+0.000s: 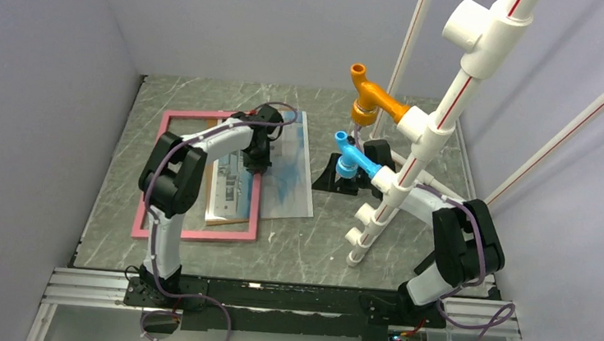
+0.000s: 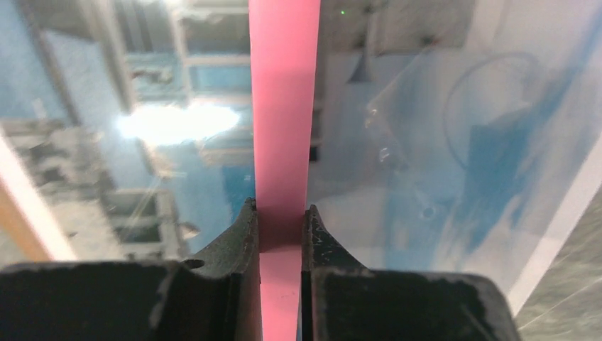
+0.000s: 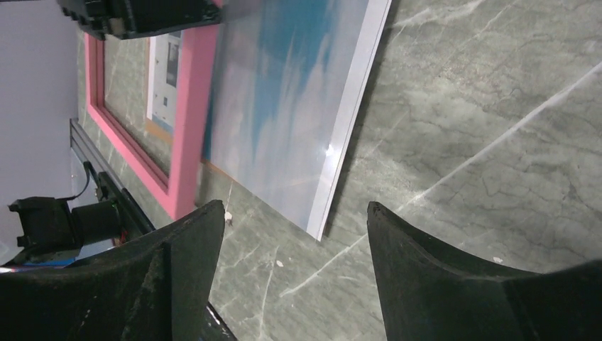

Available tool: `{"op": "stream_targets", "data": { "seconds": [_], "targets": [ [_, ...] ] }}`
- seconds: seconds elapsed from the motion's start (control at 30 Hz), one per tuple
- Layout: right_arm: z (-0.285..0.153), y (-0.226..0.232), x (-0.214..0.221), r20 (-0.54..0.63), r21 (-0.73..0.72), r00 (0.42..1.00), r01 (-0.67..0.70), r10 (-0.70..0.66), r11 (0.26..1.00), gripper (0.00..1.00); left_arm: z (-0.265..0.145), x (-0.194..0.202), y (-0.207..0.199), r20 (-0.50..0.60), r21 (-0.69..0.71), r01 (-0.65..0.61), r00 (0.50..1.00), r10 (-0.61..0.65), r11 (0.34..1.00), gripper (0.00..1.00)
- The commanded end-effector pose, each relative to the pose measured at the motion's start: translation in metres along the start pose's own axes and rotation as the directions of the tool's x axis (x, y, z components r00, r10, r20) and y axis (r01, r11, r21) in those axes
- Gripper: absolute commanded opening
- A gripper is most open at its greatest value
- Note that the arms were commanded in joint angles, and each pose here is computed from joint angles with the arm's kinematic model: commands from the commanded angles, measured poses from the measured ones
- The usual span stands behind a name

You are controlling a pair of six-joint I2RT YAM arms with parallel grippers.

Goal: Take the photo out of the frame

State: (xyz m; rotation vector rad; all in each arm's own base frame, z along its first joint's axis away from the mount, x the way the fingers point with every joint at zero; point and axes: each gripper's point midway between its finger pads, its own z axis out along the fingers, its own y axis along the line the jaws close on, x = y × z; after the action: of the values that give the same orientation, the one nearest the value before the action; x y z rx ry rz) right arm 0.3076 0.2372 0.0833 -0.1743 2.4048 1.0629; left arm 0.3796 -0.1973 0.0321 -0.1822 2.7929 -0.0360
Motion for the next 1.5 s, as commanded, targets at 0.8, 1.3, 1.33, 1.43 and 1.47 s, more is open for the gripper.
{"op": "stream_targets", "data": {
  "seconds": [0.8, 1.3, 1.33, 1.43, 1.47],
  "targets": [
    [-0.014, 0.000, 0.011, -0.001, -0.004, 0.998, 0.059, -0.059, 0.998, 0.73, -0.042, 0.000, 0.193, 0.012, -0.334, -0.065, 0.997, 0.073, 0.940, 0.00],
    [-0.012, -0.005, 0.014, 0.005, 0.003, 0.998, 0.068, -0.068, 0.998, 0.73, -0.021, 0.001, 0.212, 0.051, -0.499, 0.139, 0.990, -0.131, 0.855, 0.00],
    [-0.012, -0.006, 0.014, 0.005, 0.004, 0.998, 0.065, -0.065, 0.998, 0.73, -0.019, 0.002, 0.212, 0.047, -0.501, 0.150, 0.988, -0.147, 0.853, 0.00],
    [-0.011, -0.007, 0.014, 0.006, 0.003, 0.998, 0.060, -0.060, 0.998, 0.73, -0.011, 0.007, 0.205, 0.030, -0.483, 0.171, 0.983, -0.179, 0.859, 0.00],
    [-0.010, -0.007, 0.015, 0.003, 0.003, 0.998, 0.059, -0.059, 0.998, 0.73, -0.006, 0.008, 0.201, 0.022, -0.466, 0.168, 0.984, -0.179, 0.869, 0.00]
  ]
}}
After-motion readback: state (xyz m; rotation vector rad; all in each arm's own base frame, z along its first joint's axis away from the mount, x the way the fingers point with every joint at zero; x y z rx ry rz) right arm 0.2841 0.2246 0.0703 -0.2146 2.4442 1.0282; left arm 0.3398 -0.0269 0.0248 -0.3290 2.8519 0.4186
